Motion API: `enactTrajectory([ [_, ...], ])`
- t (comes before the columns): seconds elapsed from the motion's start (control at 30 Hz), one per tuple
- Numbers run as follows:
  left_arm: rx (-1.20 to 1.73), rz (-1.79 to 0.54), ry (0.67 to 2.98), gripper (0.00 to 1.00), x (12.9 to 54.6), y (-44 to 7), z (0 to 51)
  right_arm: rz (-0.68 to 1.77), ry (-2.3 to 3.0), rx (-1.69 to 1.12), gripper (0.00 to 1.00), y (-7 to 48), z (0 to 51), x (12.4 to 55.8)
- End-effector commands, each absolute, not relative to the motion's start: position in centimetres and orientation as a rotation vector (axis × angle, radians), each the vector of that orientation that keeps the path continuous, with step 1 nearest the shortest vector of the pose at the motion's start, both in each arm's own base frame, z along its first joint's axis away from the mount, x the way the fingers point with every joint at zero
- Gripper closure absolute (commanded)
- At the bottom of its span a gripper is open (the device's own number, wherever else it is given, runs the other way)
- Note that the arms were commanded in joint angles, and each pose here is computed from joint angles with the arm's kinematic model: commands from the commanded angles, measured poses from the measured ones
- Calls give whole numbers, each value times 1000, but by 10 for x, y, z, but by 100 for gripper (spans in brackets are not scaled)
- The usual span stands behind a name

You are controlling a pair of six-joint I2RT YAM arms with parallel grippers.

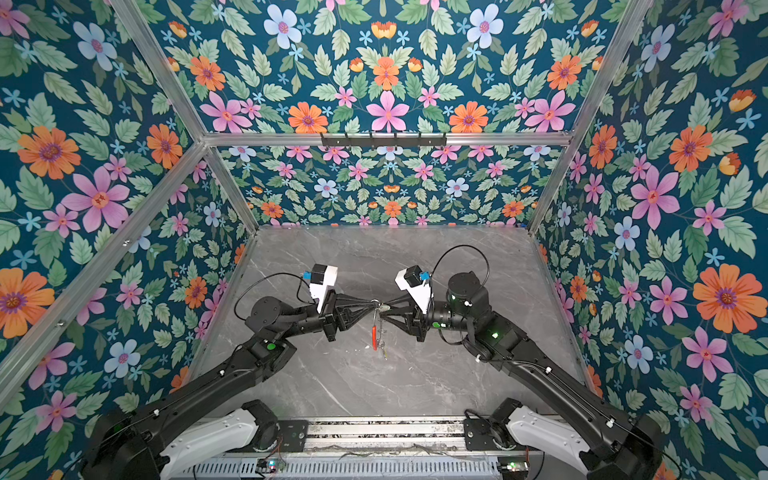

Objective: Remove the keys from the keyring

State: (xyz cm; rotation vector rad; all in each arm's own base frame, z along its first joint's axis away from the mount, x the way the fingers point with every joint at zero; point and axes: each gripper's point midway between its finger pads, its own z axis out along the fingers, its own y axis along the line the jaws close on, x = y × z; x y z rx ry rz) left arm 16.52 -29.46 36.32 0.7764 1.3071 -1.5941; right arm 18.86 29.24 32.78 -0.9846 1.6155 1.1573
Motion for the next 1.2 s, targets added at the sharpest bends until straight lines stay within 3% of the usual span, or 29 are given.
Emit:
enactTrajectory([
  [0.0, 772, -1590, 1257, 100, 164, -292, 372, 1149, 1585, -985, 80, 294, 336, 190],
  [0.2, 743, -1578, 1261, 100, 168, -291, 372, 1150, 1591, -997, 100, 295, 334, 188],
  [1.17, 656, -1552, 1226, 100, 174, -282, 379, 1220, 1684, -1163, 100, 308, 312, 166],
])
